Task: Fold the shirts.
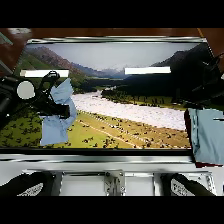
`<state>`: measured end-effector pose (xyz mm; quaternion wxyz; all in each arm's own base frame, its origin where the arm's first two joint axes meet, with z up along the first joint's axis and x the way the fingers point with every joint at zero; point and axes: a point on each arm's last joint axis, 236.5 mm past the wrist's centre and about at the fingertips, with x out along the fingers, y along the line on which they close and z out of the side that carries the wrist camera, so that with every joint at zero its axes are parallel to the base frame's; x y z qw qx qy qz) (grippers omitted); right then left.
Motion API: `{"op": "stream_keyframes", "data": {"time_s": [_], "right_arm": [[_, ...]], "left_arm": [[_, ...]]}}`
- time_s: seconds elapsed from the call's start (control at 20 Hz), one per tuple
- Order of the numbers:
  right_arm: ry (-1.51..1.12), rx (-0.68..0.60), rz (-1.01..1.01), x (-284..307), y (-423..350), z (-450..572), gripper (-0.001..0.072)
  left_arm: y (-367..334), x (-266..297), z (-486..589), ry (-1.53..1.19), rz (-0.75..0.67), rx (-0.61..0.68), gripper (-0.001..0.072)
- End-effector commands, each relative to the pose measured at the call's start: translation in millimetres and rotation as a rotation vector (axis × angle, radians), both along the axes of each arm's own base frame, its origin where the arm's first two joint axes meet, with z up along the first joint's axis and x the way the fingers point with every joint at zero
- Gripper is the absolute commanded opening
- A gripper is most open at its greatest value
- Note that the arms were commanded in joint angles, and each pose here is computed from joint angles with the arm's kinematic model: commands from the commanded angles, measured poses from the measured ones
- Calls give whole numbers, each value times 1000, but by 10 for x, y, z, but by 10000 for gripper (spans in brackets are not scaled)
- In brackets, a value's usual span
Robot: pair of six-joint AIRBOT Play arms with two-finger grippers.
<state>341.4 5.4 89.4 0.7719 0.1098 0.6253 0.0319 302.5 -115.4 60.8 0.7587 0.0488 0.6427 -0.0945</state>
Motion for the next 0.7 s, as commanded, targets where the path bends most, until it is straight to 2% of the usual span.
{"op": "stream_keyframes", "data": {"time_s": [0.0, 0.5, 0.65], "right_arm": [[1, 1, 0, 0, 2, -1, 693], [-5, 0, -1, 13, 0, 1, 693], [-78, -7, -17, 183, -25, 42, 693]], "left_arm": [[2, 1, 1, -1, 1, 0, 720], [2, 1, 1, -1, 1, 0, 720], [3, 2, 1, -1, 1, 0, 720]]}}
